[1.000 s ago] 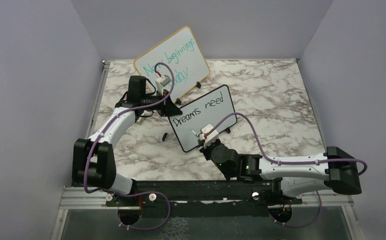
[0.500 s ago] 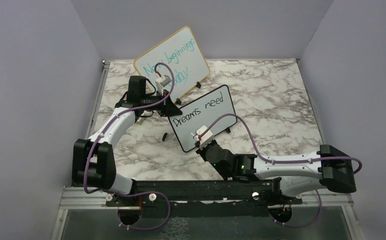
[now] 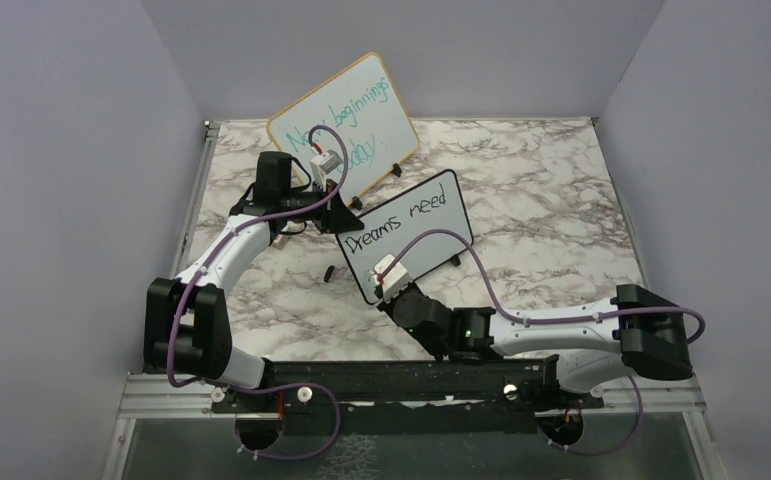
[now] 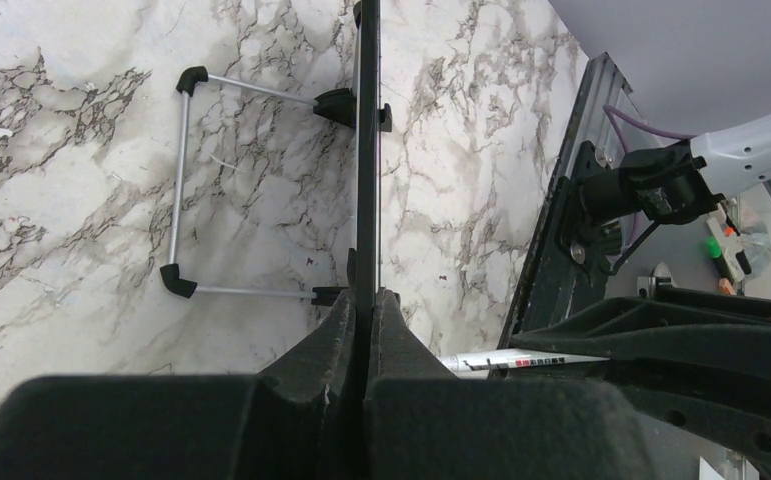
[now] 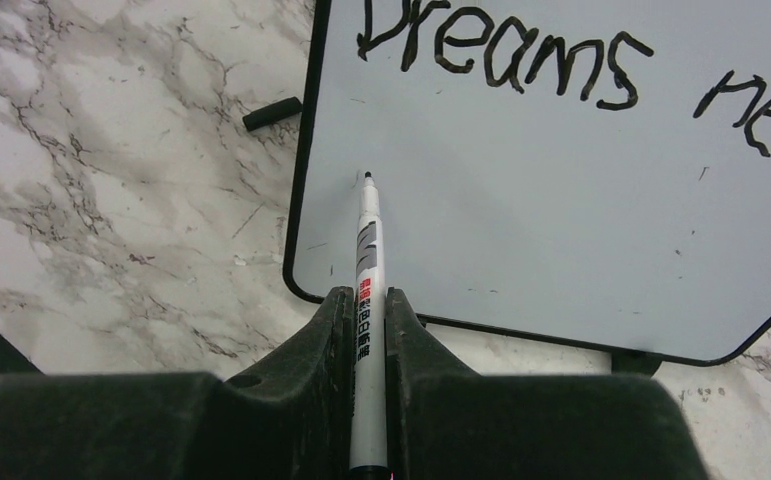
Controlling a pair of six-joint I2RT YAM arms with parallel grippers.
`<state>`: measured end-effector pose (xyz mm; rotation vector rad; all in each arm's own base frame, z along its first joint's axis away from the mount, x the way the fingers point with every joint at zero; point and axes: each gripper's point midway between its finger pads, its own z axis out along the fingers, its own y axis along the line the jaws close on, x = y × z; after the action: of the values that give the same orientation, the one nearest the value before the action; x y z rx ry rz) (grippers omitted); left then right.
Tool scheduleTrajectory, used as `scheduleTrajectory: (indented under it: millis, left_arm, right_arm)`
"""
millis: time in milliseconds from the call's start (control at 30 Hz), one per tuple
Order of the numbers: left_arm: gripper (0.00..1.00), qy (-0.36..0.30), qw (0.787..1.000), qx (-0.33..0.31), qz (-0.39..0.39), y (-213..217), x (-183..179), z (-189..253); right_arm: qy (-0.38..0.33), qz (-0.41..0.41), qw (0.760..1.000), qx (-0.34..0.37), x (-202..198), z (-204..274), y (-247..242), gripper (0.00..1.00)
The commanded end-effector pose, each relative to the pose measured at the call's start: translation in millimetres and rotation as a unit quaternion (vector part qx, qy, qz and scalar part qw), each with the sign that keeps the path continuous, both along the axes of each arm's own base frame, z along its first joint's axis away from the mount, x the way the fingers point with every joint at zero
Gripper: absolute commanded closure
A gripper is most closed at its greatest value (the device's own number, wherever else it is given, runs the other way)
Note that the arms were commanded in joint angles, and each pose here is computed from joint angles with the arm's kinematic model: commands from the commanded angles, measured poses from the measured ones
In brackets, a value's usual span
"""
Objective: Write a sentence on the whiteboard
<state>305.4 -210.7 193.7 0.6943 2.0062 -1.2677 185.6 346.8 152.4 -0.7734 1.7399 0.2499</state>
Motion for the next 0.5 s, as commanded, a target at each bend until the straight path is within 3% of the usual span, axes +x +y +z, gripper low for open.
scheduleTrajectory:
  millis: [0,467]
  left_arm:
    - [1.00,0.015,1.000,0.015,0.010,4.1,-2.0,-8.9]
    - [1.00,0.014,1.000,0.014,0.010,4.1,-2.4,-7.8]
  right_arm:
    - [-0.005,0.004,1.000,0.004,-3.2,6.7,10.2,1.00]
    - [-0.015,-0.024,1.000,-0.013,2.1,0.0,6.7,1.00]
